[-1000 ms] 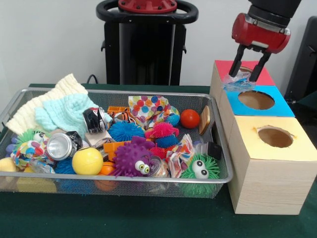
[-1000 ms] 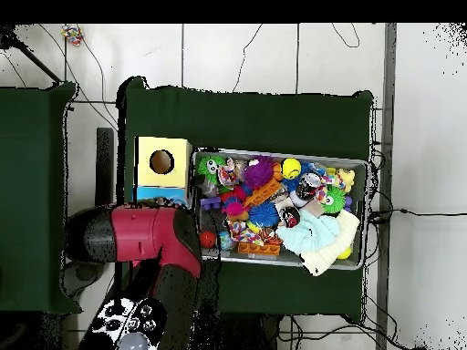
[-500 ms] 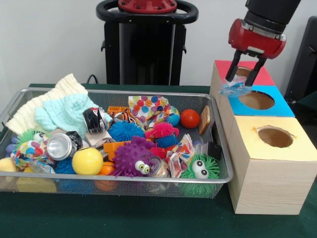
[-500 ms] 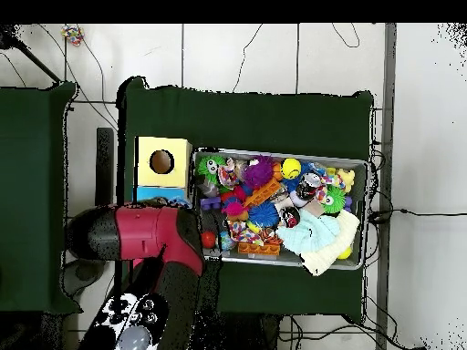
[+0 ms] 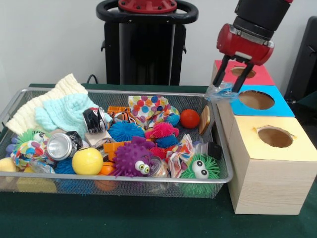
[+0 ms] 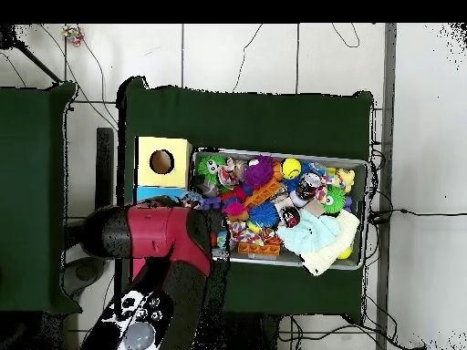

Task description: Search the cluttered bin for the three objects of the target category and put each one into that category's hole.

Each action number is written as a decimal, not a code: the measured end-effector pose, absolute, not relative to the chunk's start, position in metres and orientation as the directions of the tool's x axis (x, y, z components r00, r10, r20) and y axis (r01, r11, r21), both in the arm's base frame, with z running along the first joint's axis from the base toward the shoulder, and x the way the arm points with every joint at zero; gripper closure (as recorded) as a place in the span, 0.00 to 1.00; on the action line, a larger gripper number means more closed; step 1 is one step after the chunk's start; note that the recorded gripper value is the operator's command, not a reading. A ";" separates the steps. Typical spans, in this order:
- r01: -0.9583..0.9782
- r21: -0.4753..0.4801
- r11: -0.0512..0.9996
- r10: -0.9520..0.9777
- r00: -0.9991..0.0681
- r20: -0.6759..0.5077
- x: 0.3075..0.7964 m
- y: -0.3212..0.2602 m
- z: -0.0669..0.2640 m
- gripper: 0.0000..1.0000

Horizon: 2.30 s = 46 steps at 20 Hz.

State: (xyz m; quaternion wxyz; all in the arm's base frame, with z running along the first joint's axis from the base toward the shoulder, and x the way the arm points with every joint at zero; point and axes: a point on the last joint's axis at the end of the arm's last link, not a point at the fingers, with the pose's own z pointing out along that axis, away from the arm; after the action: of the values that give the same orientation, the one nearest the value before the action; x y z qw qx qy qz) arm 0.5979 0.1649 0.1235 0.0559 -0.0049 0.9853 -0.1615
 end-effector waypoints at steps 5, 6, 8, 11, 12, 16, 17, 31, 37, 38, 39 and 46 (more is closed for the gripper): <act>0.014 -0.343 0.939 -0.022 -0.995 -0.101 0.595 0.155 0.119 1.00; 0.013 -0.348 0.938 -0.023 -0.995 -0.101 0.595 0.154 0.119 1.00; 0.012 -0.356 0.934 -0.026 -0.994 -0.102 0.594 0.152 0.118 1.00; 0.012 -0.358 0.934 -0.029 -0.994 -0.110 0.594 0.153 0.117 1.00; 0.019 -0.349 0.937 -0.023 -0.993 -0.115 0.594 0.153 0.120 1.00; 0.054 -0.305 0.951 0.010 -0.990 -0.143 0.597 0.157 0.142 1.00; 0.065 -0.291 0.954 0.020 -0.988 -0.154 0.599 0.157 0.152 1.00; 0.106 -0.233 0.967 0.064 -0.981 -0.184 0.611 0.166 0.224 1.00; 0.074 -0.263 0.962 0.038 -0.989 -0.140 0.612 0.174 0.185 1.00; 0.072 -0.265 0.962 0.036 -0.990 -0.137 0.612 0.175 0.181 1.00; 0.069 -0.267 0.961 0.034 -0.990 -0.133 0.612 0.176 0.177 1.00; 0.037 -0.288 0.957 0.014 -0.996 -0.084 0.604 0.188 0.132 1.00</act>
State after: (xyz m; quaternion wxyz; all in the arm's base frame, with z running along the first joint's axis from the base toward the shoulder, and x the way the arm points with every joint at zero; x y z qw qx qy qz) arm 0.6037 0.1877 0.1318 0.0407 0.0129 0.9883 -0.1463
